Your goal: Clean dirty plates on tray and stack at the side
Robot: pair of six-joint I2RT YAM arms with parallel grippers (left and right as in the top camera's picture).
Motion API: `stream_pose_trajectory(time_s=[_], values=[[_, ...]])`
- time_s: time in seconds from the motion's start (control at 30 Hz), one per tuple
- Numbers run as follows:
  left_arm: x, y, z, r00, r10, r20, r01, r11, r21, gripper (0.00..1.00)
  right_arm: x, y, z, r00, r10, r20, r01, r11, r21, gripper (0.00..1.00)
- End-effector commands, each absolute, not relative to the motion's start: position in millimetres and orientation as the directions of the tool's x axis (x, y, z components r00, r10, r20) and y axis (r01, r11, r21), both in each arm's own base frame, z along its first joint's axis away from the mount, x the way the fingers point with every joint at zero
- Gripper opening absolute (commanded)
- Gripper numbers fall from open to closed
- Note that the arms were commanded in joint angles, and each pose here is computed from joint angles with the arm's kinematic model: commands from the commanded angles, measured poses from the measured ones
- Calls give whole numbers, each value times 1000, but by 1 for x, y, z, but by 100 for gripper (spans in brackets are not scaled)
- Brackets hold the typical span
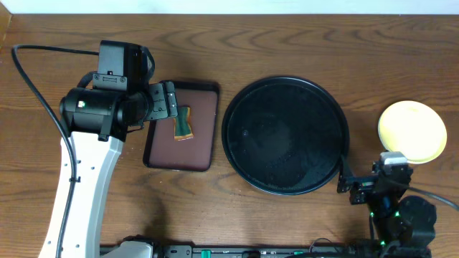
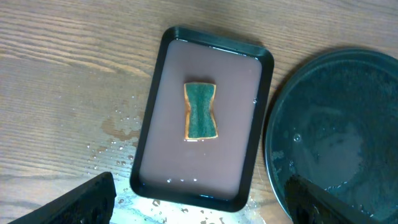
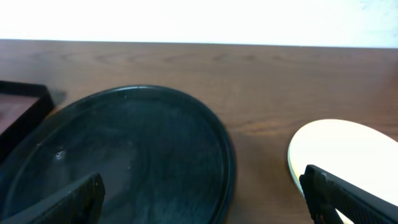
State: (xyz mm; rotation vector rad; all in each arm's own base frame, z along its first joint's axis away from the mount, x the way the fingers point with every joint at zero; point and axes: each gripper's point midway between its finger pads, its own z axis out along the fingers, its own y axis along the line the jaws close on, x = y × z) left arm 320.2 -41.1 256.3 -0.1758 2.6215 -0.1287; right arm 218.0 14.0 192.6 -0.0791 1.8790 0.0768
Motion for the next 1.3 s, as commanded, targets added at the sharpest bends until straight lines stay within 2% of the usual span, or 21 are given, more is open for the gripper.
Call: stream_pose_trajectory(time_s=[0.0, 0.2, 0.47, 1.27], values=[[320, -38, 261, -857, -144, -494, -100, 988, -115, 88, 219, 16, 175, -250, -14, -968, -113, 993, 15, 99], [320, -38, 261, -857, -144, -494, -100, 988, -115, 88, 231, 16, 143, -240, 58, -969, -96, 992, 84, 99], [320, -38, 261, -857, -144, -494, -100, 988, -115, 88, 241, 11, 156, -132, 44, -990, -83, 995, 55, 99], [320, -38, 261, -857, -144, -494, -100, 988, -115, 88, 241, 11, 156, -123, 44, -991, -83, 995, 54, 99]])
